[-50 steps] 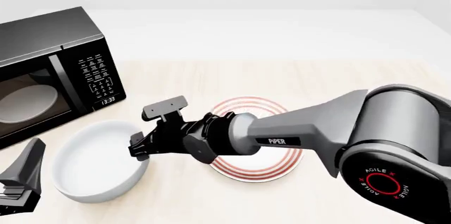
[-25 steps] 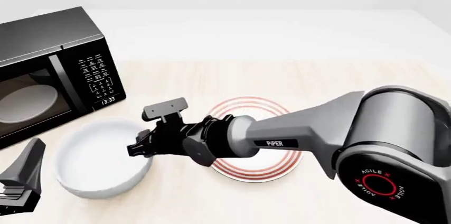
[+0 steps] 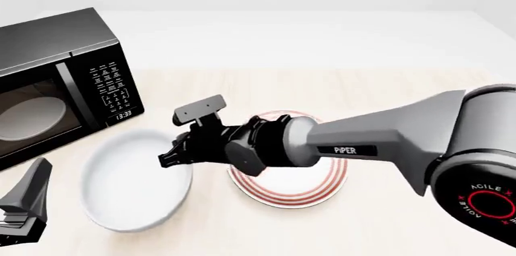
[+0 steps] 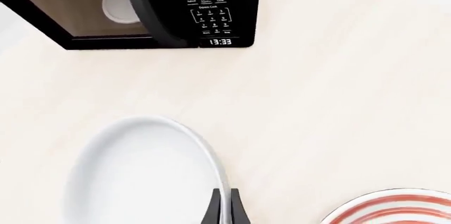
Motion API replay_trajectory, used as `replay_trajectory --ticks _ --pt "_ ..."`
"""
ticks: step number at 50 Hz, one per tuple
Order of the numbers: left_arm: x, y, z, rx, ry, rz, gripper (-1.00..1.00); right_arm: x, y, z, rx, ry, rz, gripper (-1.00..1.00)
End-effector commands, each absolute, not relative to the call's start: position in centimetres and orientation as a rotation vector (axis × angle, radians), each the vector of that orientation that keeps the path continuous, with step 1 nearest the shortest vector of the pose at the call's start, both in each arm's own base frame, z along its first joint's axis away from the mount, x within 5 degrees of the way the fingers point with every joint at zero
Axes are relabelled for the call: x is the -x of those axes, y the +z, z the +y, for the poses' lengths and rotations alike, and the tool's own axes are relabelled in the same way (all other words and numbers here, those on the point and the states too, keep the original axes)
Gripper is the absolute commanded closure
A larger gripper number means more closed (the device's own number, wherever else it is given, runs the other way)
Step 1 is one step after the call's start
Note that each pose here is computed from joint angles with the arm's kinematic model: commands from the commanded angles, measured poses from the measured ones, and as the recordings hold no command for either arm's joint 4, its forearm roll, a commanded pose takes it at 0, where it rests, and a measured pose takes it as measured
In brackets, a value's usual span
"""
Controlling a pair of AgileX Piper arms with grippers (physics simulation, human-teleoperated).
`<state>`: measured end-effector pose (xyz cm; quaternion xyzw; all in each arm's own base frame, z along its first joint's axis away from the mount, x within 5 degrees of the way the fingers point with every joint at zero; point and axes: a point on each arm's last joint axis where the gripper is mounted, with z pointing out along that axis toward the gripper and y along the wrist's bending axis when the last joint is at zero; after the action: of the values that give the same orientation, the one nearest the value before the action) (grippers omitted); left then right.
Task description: Put the white bowl to the right of the plate.
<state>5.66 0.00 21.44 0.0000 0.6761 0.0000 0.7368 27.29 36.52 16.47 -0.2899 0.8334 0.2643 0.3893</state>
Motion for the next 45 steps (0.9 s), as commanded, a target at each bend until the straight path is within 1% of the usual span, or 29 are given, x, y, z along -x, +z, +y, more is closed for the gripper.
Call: replay_trajectory --ticks 1,3,8,26,36,45 --pt "-5.7 21.4 0.0 0.000 0.000 1.485 -1.00 -27.5 21.9 33.6 0.708 0.654 2.047 1.00" --pt "-5.7 21.4 0.0 0.000 0.000 1.485 -1.00 -27.7 23.2 32.7 0.707 0.638 2.026 1.00" --pt "-5.7 21.4 0.0 0.000 0.000 1.485 -1.00 -27.7 24.5 31.4 0.704 0.619 2.007 1.00" --pt "-5.7 21.4 0.0 0.000 0.000 1.485 -1.00 -29.0 27.8 23.8 0.586 0.501 1.972 1.00" --pt "-5.7 21.4 0.0 0.000 0.000 1.485 -1.00 -28.8 28.8 19.4 0.484 0.451 1.966 1.00" --pt "-5.7 21.4 0.0 0.000 0.000 1.485 -1.00 -28.4 28.8 15.6 0.377 0.404 1.969 1.00"
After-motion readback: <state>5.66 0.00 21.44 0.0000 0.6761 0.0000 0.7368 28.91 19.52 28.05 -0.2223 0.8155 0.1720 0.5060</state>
